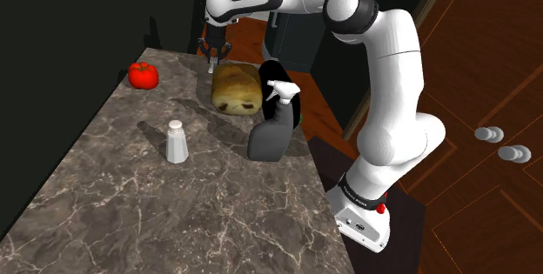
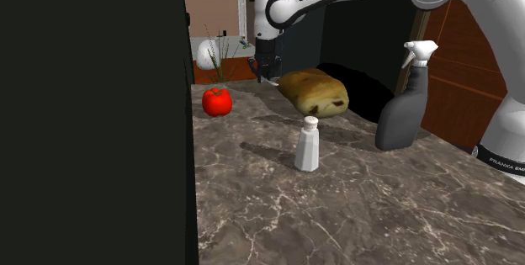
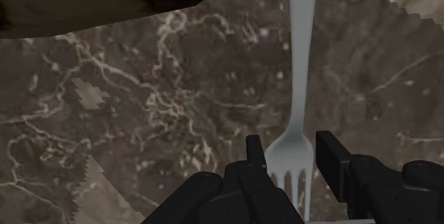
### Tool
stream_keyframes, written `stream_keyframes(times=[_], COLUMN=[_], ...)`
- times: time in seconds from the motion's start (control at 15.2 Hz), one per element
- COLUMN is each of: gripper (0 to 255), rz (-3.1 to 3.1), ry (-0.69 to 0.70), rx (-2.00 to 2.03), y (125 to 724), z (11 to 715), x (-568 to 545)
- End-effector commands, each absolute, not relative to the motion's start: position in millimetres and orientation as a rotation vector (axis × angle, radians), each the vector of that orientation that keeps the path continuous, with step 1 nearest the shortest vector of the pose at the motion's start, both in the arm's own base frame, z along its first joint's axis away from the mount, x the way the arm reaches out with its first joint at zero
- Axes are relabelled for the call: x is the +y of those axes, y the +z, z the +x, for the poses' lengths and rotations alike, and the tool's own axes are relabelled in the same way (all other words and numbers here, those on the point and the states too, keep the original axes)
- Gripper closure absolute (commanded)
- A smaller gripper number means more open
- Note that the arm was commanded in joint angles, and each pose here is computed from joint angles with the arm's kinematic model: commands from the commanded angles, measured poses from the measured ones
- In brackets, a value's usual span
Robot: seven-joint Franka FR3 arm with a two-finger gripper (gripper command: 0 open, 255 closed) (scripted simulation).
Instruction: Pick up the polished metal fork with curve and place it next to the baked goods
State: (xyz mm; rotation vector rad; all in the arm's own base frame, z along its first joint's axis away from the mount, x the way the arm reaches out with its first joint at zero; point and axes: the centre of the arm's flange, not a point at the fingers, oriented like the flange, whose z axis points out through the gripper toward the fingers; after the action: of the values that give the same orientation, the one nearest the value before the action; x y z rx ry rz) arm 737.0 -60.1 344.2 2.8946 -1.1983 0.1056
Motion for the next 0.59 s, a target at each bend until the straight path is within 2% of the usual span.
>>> stream_keyframes(times=[0.0,0.4,0.46,0.53], gripper=[255,255,0,0], rz=[2.894,2.894,2.894,2.894], ry=[0.106,0.106,0.106,0.106], rx=[-1.198,-1.198,-1.198,-1.198], y=[340.8,340.8,340.9,341.0], z=[737.1,737.1,737.3,737.3], x=[-61.2,-61.2,-61.2,-61.3])
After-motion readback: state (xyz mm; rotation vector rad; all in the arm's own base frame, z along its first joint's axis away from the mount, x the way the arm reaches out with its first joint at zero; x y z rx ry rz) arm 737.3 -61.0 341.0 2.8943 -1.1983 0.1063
